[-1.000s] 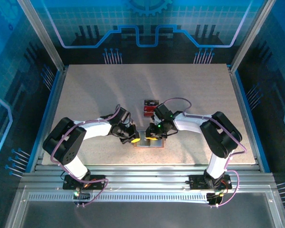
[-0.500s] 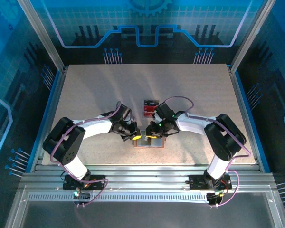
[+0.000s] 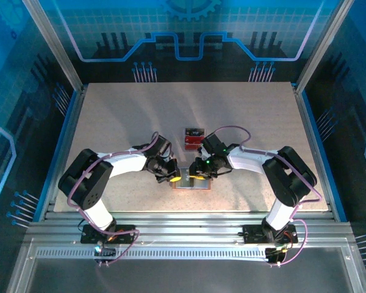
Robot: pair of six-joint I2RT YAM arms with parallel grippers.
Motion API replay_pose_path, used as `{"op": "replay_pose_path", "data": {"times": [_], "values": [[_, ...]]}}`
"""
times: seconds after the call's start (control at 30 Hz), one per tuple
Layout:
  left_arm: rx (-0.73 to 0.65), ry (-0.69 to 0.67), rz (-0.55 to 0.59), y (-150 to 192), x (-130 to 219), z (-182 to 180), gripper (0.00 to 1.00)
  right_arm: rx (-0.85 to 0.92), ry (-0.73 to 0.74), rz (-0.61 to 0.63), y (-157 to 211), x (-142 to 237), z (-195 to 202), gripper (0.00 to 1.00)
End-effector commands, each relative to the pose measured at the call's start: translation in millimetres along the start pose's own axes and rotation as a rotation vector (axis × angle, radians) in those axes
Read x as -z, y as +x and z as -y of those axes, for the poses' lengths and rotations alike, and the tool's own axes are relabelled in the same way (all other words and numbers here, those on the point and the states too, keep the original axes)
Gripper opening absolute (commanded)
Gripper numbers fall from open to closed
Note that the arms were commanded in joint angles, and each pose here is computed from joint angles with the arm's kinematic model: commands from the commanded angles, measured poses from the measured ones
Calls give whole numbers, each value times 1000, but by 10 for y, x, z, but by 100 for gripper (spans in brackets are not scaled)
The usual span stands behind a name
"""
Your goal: Take the credit cards out of the card holder
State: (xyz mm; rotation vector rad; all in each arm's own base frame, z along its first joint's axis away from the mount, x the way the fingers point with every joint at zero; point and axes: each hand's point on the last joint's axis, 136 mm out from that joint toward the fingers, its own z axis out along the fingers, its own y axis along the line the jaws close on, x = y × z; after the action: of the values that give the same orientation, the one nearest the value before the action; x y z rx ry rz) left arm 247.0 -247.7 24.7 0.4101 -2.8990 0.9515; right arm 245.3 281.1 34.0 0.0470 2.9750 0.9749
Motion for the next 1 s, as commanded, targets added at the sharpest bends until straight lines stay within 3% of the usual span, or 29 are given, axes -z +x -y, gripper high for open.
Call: {"op": "replay_pose_path", "data": {"times": [0.0, 0.97], "values": [[-24, -52, 2, 5, 8, -53, 1, -4, -28, 0, -5, 36, -7, 29], [-22, -105, -22, 47, -57, -161, 1, -33, -44, -36, 77, -148, 184, 27]]}}
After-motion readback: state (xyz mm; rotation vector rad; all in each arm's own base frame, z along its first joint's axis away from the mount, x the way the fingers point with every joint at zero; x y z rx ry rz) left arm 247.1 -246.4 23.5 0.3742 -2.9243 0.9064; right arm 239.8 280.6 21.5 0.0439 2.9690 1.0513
